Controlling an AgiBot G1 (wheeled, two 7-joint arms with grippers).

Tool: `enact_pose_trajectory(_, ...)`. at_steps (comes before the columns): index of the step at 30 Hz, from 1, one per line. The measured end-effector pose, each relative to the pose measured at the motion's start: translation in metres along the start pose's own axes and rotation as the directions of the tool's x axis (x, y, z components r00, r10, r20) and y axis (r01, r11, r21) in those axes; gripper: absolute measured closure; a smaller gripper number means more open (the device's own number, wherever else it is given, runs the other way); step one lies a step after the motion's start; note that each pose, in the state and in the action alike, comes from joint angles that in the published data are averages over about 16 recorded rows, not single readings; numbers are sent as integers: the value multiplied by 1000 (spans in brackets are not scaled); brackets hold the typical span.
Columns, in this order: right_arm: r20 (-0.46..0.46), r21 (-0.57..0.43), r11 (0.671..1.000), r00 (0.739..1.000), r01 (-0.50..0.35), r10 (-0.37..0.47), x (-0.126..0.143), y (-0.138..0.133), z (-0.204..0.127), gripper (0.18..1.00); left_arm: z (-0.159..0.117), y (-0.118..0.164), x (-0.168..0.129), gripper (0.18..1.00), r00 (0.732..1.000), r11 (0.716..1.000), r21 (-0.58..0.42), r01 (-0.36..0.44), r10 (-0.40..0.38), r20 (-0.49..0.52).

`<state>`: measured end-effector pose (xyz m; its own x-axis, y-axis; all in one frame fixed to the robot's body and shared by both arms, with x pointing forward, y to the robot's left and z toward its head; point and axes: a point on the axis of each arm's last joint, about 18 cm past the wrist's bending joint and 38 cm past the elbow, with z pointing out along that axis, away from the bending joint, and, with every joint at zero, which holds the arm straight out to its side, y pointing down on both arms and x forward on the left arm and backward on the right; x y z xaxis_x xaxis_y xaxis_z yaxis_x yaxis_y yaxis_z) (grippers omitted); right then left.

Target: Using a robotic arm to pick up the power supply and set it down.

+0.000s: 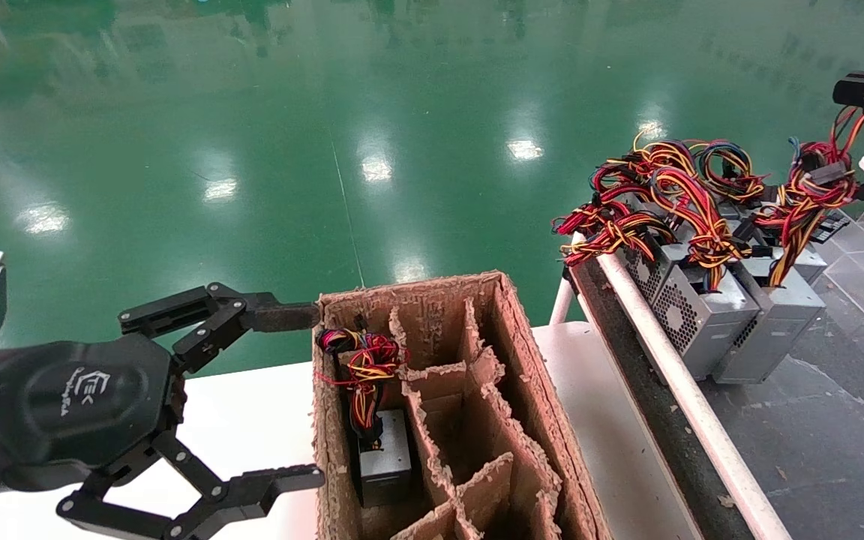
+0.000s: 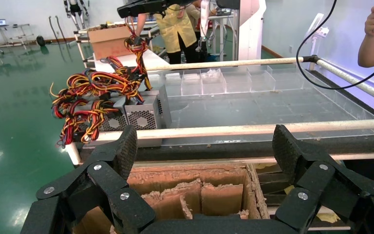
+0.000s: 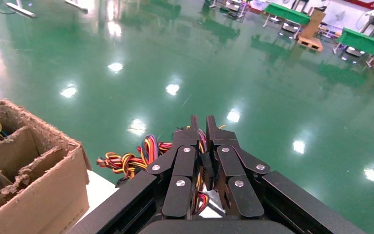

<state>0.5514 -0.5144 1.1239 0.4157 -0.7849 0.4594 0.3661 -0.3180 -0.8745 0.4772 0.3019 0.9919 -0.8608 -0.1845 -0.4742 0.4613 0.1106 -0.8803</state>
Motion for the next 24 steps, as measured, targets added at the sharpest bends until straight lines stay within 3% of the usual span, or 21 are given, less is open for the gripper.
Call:
enact_pose_trajectory(13,8,-12,1000,1000,-11,12,-1,3,4,934,0,0,0,184,1000,1000,0,0,0,0)
enact_pose_trajectory(24,45,21,1000,999,-12,11,-8,-1,8,812,0,0,0,184,1000,1000,0,0,0,0)
